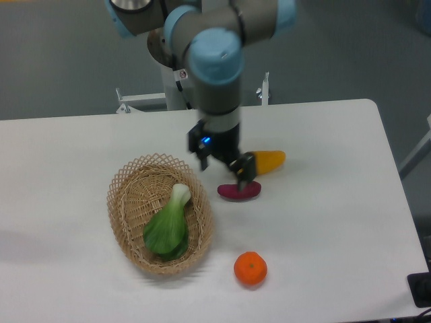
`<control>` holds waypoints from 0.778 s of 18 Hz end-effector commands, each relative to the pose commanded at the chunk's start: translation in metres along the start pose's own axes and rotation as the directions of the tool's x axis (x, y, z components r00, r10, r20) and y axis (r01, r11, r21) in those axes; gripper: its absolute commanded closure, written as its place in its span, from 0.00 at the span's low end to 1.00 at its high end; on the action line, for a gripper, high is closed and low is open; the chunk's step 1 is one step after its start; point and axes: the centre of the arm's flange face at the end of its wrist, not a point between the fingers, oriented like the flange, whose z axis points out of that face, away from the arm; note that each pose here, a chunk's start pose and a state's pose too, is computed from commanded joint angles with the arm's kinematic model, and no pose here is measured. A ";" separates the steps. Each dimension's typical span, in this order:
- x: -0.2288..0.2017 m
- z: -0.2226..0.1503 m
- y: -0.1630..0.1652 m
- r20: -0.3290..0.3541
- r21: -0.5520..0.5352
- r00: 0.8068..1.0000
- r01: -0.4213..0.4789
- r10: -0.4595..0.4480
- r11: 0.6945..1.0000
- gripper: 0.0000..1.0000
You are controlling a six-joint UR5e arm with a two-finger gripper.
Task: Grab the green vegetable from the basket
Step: 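Move the gripper over the basket and lower it toward the bok choy, then close the gripper on the bok choy's leafy stem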
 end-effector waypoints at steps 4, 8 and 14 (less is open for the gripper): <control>0.030 0.038 0.003 -0.068 -0.050 0.997 -0.026 0.023 0.998 0.00; 0.039 0.060 0.005 -0.097 -0.080 0.995 -0.005 -0.003 0.997 0.00; 0.042 0.082 0.005 -0.114 -0.116 0.991 0.051 -0.065 0.992 0.00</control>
